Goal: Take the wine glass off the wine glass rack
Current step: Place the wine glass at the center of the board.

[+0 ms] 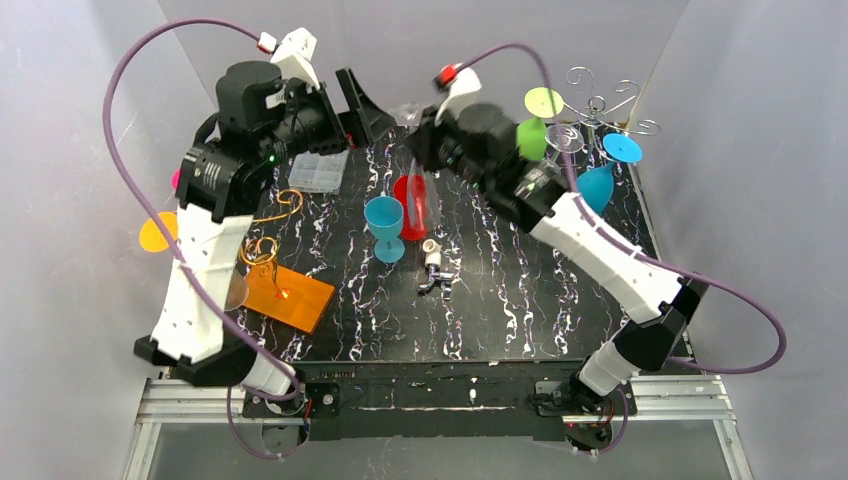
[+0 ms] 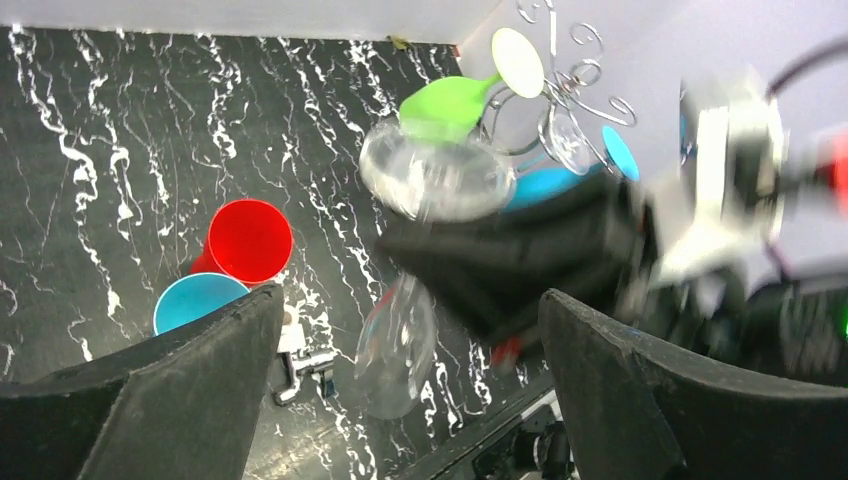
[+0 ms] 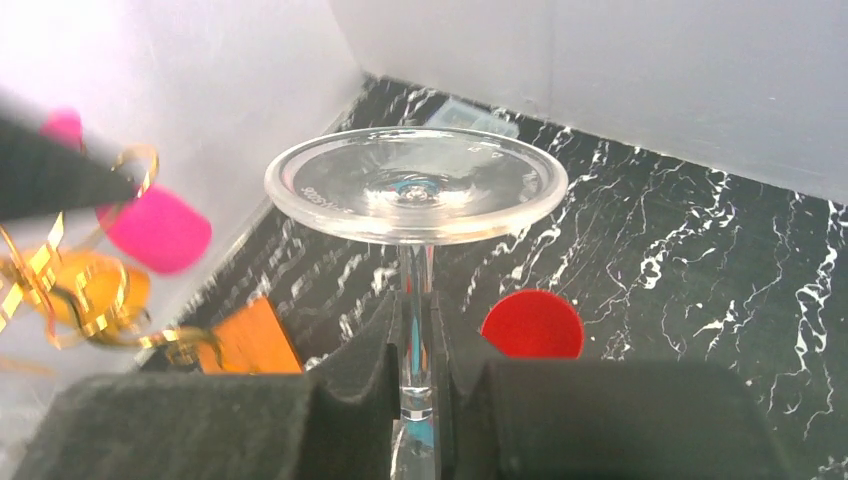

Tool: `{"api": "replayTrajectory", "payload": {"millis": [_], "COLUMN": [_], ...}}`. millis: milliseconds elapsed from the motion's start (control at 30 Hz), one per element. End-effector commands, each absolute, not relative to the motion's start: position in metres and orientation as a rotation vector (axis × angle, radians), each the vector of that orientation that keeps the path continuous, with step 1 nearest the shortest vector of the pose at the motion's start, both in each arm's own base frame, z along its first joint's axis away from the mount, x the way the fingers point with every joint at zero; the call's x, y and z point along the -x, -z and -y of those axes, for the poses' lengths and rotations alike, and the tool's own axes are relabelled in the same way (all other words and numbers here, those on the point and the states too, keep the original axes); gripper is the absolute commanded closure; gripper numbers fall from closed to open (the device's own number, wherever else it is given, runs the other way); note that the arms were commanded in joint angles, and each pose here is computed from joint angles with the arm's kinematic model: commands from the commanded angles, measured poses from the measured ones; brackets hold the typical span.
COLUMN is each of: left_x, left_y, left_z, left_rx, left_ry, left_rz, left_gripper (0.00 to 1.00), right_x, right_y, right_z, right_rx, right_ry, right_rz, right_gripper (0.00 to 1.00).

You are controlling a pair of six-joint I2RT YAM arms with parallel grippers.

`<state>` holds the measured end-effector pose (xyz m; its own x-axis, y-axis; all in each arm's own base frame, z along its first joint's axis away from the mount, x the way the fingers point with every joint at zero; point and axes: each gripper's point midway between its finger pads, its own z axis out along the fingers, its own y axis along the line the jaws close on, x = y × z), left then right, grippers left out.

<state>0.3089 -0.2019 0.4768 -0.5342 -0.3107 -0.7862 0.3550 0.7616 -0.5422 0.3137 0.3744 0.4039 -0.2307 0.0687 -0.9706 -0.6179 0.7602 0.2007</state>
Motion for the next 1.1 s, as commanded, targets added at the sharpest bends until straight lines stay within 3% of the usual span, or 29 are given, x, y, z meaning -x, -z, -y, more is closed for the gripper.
{"api": "replayTrajectory", "payload": {"millis": [0,600,1067], "left_x": [-0.276,-0.218,-0.215], "left_y": [-0.523,-0.484,-0.488], "left_z": [0.199,0.262,0.282], "left_rx": [-0.198,-0.707,-0.758], "left_ry": [0.835,0.507,0.420], "left_rz": [-1.705,-1.179,-0.992], "left_gripper": [0.02,0.06,0.22], "right_x": [-0.331,-0.349,-0.339], "right_y": [-0.453,-0.485,-0.505], "right_z": [-0.340,-0.264,-0.249], "right_rx": [0.198,-0.194,-0.375], "right_ry": [-0.863,-1.383,-1.511], "right_rz": [-1.756,-1.890,-1.823], "right_gripper": [0.99,0.99,0.99]}}
